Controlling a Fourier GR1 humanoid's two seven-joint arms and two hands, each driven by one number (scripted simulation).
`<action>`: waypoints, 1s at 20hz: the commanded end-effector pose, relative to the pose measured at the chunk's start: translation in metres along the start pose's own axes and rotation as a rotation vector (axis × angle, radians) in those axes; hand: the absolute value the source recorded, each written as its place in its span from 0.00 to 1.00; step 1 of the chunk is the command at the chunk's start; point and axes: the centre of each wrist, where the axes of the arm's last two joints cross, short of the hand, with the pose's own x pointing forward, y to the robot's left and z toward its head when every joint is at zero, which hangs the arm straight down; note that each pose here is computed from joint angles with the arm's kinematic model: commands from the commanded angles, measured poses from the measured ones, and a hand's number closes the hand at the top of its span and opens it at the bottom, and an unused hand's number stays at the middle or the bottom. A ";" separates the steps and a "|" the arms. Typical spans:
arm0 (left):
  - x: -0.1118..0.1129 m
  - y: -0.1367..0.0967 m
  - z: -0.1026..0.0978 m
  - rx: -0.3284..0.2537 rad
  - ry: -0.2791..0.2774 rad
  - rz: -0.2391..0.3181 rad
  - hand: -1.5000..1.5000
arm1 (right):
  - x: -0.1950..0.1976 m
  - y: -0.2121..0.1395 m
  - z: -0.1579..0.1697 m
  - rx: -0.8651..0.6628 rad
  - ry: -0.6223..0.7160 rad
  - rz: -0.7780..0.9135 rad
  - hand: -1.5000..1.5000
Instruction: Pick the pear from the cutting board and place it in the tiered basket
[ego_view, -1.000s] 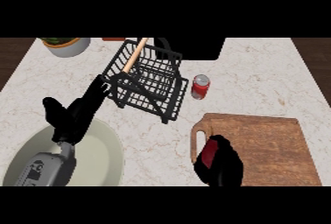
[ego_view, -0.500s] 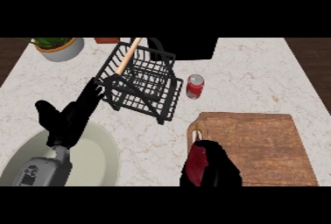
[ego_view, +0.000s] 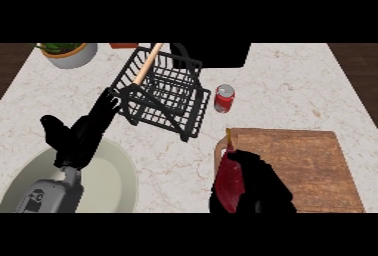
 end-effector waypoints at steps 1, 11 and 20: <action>-0.010 -0.014 0.001 -0.036 0.035 0.028 0.50 | 0.026 -0.035 -0.005 0.030 0.170 -0.022 1.00; -0.001 -0.017 -0.006 -0.054 0.022 0.020 0.50 | 0.042 -0.041 -0.051 -0.001 0.241 -0.024 1.00; 0.009 -0.034 -0.019 -0.103 0.000 0.022 0.50 | 0.078 -0.038 -0.121 -0.010 0.296 -0.045 1.00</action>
